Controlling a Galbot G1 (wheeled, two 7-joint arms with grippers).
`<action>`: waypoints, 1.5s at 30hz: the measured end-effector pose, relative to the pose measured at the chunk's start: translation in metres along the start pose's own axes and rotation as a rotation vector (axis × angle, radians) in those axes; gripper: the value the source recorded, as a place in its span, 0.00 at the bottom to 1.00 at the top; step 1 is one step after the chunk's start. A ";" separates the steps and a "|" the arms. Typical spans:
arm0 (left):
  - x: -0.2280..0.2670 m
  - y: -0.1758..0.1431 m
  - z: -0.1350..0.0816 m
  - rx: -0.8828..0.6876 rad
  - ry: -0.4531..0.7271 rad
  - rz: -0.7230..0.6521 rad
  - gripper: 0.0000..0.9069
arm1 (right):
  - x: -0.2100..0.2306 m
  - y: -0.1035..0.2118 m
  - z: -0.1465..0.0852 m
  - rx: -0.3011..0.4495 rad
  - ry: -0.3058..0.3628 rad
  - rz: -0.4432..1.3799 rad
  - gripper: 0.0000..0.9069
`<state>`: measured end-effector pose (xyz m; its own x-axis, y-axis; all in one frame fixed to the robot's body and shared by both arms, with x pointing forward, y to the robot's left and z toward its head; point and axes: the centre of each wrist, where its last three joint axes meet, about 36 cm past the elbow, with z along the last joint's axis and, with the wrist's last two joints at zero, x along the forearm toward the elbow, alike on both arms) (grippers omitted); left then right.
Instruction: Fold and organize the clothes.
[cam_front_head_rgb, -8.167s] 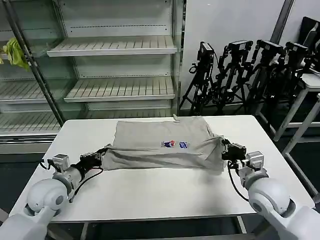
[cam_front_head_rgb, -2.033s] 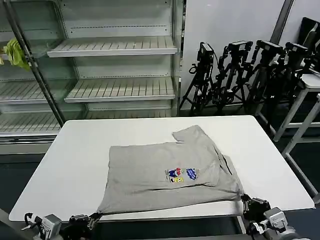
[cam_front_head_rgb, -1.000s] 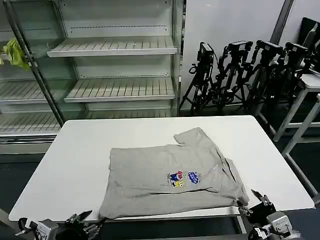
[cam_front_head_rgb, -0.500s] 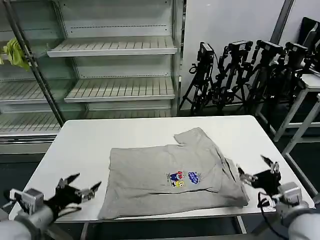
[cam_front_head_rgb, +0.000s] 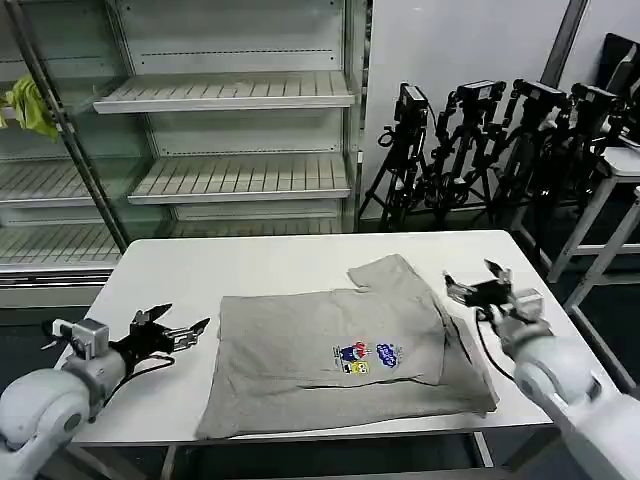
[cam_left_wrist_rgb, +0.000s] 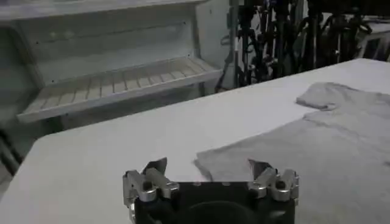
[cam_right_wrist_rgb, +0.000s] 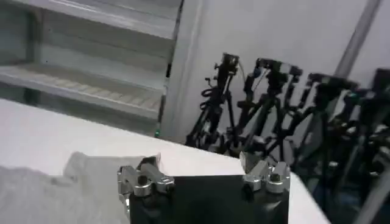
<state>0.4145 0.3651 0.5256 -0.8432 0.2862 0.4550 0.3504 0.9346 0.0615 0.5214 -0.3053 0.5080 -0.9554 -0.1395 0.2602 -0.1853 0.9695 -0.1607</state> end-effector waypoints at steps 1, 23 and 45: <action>-0.005 0.001 -0.001 0.002 0.001 0.003 1.00 | -0.011 0.001 -0.003 -0.010 0.003 -0.010 1.00; -0.082 -0.005 -0.015 0.028 0.036 0.060 0.82 | -0.120 0.034 0.001 -0.082 0.147 -0.065 1.00; -0.119 -0.006 -0.009 0.027 0.070 0.065 0.80 | -0.134 0.041 0.026 -0.089 0.167 -0.046 1.00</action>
<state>0.5164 0.3240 0.4787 -0.7883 0.3314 0.5185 0.3913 0.9203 0.0067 0.6361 -0.2523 0.4423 -0.8936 -0.1555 0.4211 -0.1996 0.9779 -0.0623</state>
